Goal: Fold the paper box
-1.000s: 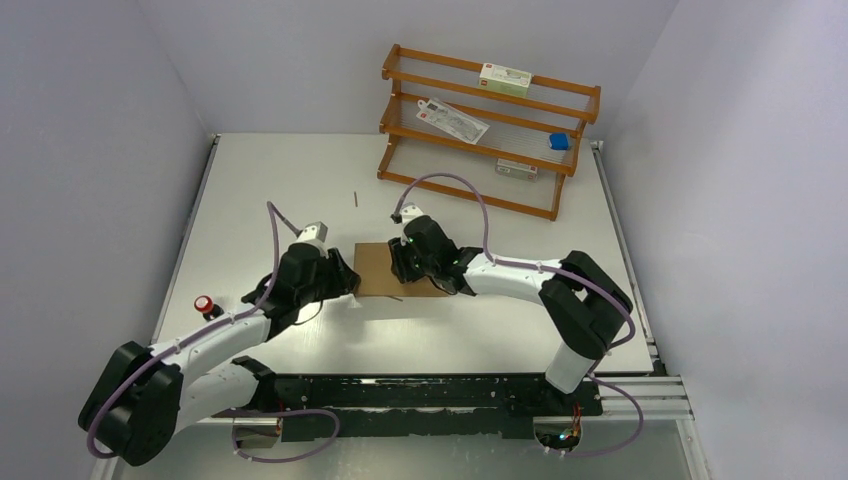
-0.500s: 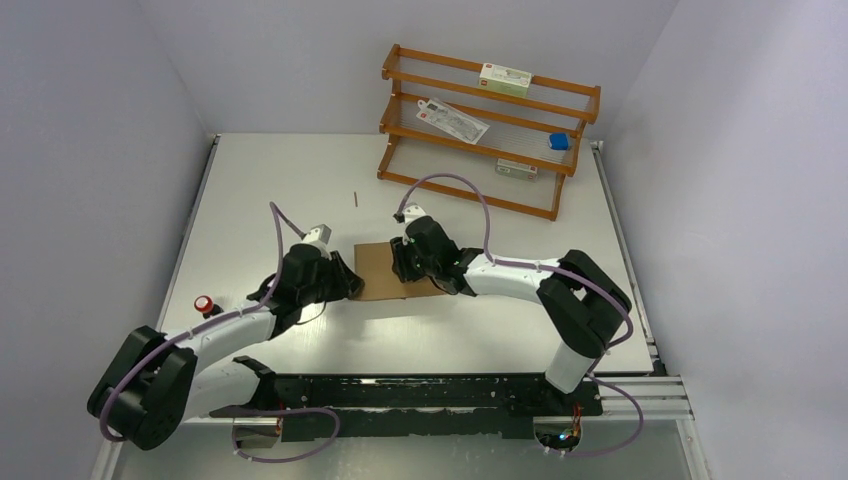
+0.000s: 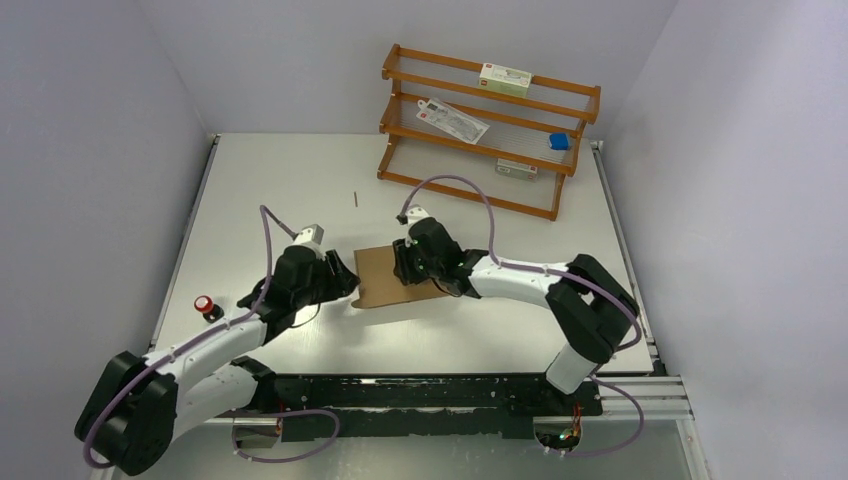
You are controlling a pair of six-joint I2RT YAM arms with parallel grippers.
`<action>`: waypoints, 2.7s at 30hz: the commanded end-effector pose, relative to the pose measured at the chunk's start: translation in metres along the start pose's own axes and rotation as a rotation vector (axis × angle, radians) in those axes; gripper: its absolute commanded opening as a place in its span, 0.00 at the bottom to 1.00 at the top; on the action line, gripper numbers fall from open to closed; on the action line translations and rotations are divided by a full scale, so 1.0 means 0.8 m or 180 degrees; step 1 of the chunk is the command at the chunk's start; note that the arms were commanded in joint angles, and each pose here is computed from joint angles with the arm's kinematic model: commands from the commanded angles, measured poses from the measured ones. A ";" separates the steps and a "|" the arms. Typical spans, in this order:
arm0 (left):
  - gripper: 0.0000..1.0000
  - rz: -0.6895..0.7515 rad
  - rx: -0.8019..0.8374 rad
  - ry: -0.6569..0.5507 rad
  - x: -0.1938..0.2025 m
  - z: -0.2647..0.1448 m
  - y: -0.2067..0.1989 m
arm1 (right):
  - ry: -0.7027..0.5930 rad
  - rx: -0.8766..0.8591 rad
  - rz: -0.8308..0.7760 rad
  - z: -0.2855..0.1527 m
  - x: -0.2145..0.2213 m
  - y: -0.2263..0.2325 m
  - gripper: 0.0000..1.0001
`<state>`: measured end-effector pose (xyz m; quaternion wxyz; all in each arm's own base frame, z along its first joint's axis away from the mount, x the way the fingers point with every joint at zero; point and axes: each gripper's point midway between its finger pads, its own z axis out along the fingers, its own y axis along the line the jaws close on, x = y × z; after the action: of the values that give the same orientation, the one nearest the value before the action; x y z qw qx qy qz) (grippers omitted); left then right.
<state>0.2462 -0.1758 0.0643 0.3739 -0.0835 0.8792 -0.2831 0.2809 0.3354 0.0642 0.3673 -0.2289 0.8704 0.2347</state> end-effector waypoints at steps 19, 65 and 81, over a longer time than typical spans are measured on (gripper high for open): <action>0.63 0.0088 0.0147 0.0061 0.000 0.026 -0.011 | -0.0289 -0.0266 0.1045 -0.062 0.042 -0.097 0.40; 0.39 0.0190 -0.0412 0.0224 0.045 0.069 0.071 | 0.0257 0.0142 0.1271 -0.036 0.137 -0.135 0.33; 0.77 0.0077 -0.0004 -0.0541 -0.081 0.029 -0.003 | -0.0331 0.0301 0.0403 -0.077 -0.005 -0.117 0.52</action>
<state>0.2992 -0.1687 0.0647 0.4277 -0.0988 0.8566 -0.2712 0.3026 0.2271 0.0617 0.3839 -0.0991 0.8788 0.2655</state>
